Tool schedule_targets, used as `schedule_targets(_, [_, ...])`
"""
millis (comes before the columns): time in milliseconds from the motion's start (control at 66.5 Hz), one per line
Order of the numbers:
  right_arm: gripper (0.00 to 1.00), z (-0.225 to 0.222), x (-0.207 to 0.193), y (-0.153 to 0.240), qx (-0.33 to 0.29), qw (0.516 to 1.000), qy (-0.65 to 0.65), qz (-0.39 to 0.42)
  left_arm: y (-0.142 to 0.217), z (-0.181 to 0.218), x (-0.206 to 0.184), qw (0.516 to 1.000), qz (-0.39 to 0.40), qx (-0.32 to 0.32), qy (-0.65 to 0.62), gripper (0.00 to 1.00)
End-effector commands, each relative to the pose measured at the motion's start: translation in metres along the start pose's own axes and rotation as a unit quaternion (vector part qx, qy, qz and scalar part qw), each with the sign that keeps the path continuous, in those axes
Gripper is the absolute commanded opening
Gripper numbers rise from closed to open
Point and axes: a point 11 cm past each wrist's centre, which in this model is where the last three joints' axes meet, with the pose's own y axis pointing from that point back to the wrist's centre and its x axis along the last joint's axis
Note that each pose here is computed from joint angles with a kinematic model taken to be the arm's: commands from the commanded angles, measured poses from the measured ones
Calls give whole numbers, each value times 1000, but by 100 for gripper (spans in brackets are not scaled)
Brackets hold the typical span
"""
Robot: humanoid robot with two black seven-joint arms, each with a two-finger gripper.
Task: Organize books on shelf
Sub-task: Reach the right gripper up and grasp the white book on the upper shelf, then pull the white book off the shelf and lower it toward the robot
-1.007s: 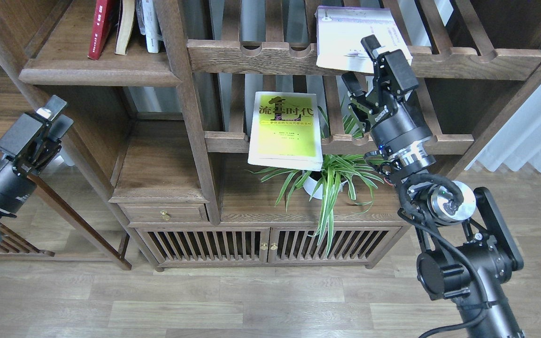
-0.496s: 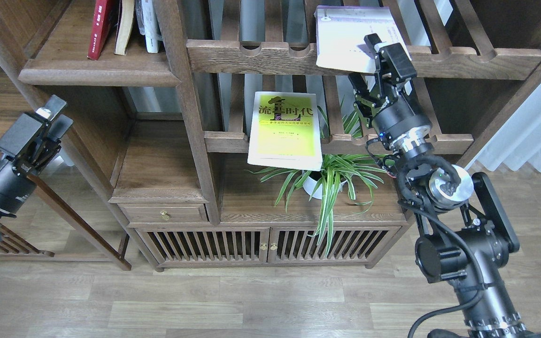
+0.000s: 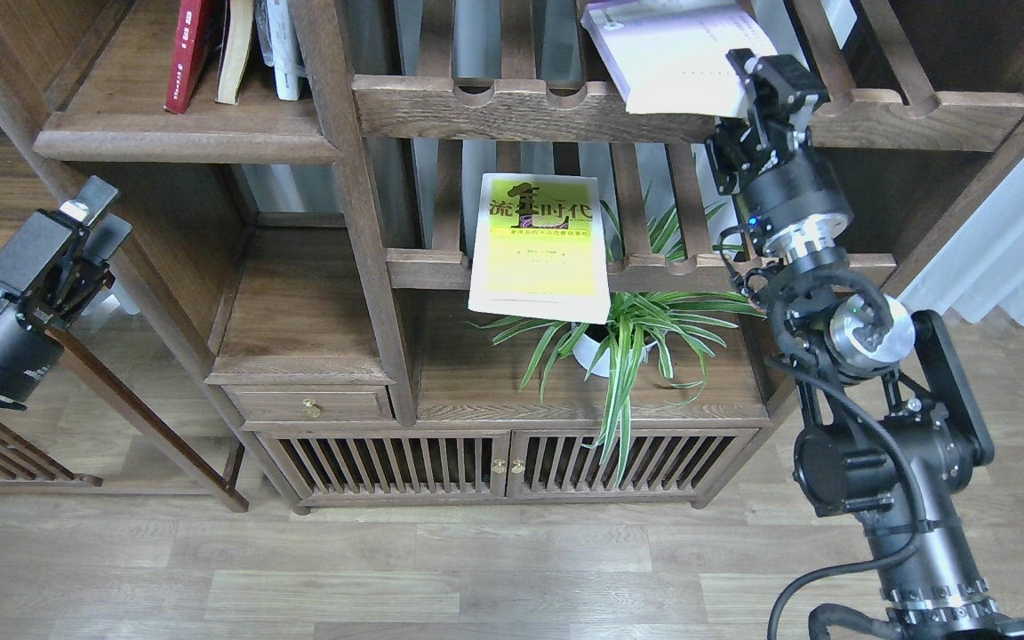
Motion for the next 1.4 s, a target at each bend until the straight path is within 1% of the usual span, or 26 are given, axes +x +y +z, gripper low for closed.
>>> schedule_targets(0, [5,3,-3,6,-5,1000,0,-15,0,0,0,1000,0,0,0,92])
schedule_targets(180, [6,4,-23,18,-5,999,-21,-50,1,-1,2,1000,3,-1,4,92])
schedule_targets(240, [6,1,-23,33,0,998,-34,-52,1,-2,5,1000,6,-2,6,93])
schedule_targets(361, [6,-25,-13,64,36,997,-46,-51,3,-3,9,1000,12,-3,10,93])
schedule_targets(481, [6,-62,3,102,78,995,-41,-43,4,-5,14,1000,18,-5,16,93])
schedule_targets(496, [6,-70,6,111,87,994,-44,-42,4,-6,15,1000,18,-6,19,93])
schedule_targets(526, [6,-75,8,119,93,994,-48,-42,4,-8,17,1000,20,-7,22,93])
schedule_targets(631, [6,-101,18,163,116,992,-47,-34,4,-14,20,999,22,-6,32,93])
schedule_targets(766, [6,-116,27,212,137,989,-41,-32,4,-21,26,999,28,-2,41,93])
schedule_targets(902, [6,-128,30,246,163,986,-31,-30,3,-26,27,998,29,-1,47,93])
schedule_targets(932, [6,-134,36,266,181,983,-23,-19,3,-28,28,998,29,0,49,93])
schedule_targets(977, [6,-134,39,273,187,982,-23,-14,3,-28,28,998,29,0,49,93])
schedule_targets(1217, [7,-149,70,330,239,968,-19,68,7,-29,32,998,36,0,51,93])
schedule_targets(1383, [7,-149,81,355,244,964,-16,107,17,-44,41,996,55,15,62,95])
